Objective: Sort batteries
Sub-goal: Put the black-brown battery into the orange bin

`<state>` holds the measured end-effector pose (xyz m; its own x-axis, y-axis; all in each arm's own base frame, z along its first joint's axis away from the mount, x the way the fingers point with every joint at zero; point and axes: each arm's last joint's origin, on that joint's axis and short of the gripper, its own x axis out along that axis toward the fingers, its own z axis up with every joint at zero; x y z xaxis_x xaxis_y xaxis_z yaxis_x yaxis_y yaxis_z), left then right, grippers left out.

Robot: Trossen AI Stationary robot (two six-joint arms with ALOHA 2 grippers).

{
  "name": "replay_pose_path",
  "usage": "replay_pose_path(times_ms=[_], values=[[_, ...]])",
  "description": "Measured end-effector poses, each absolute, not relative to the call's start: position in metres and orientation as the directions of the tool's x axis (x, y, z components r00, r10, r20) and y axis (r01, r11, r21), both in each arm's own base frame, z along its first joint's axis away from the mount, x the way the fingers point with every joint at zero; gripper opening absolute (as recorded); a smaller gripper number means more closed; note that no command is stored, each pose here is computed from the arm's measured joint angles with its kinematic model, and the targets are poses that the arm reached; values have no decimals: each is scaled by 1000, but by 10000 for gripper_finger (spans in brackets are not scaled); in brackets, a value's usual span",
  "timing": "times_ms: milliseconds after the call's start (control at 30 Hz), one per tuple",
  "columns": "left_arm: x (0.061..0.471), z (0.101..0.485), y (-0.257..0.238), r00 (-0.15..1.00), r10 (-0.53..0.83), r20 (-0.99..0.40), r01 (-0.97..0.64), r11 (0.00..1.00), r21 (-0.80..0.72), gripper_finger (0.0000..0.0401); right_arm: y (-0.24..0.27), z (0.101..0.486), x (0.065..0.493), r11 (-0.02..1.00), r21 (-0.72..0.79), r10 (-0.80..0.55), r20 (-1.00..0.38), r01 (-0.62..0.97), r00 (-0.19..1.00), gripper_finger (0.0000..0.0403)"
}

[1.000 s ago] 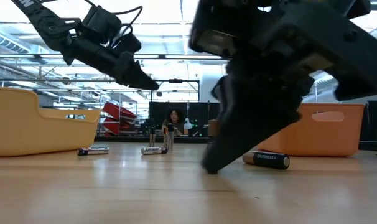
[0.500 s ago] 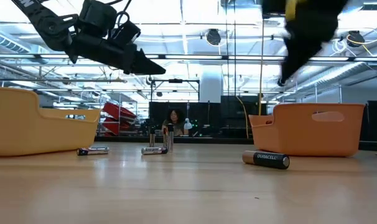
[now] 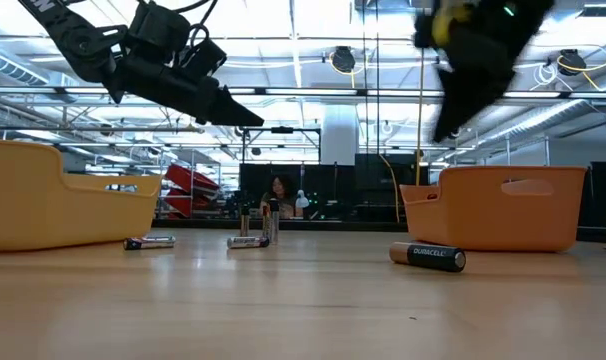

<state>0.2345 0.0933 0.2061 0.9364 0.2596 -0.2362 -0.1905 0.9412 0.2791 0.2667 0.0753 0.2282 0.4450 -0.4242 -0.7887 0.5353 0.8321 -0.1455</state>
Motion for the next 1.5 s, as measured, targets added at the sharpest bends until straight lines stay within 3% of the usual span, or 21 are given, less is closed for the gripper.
replay_pose_path(times_ms=[133, 233, 400, 633, 767, 867, 1167, 1500], values=[[234, 206, 93, 936, 259, -237, -190, 941, 279, 228, 81, 231, 285, 906, -167, -386, -699, 388, 601, 214], [234, 206, 93, 936, 259, -238, -190, 941, 279, 228, 85, 218, 293, 941, -196, -331, -705, 277, 627, 209], [234, 206, 93, 936, 259, -238, -190, 941, 278, 228, 84, 200, 310, 977, -62, -182, -729, 202, 660, 231], [234, 205, 93, 934, 258, -248, -188, 943, 276, 228, 90, 170, 333, 999, 52, 46, -793, -8, 608, 285], [234, 205, 93, 933, 259, -249, -190, 944, 268, 228, 106, 170, 343, 981, -35, 86, -803, -191, 590, 289], [234, 205, 93, 933, 258, -250, -195, 948, 253, 228, 113, 170, 345, 968, 0, 141, -830, -253, 540, 286], [234, 203, 93, 928, 257, -270, -190, 950, 248, 228, 124, 169, 349, 956, 78, 210, -856, -284, 472, 272], [233, 202, 93, 925, 255, -281, -188, 951, 246, 228, 125, 167, 346, 980, 189, 196, -871, -61, 451, 272]])
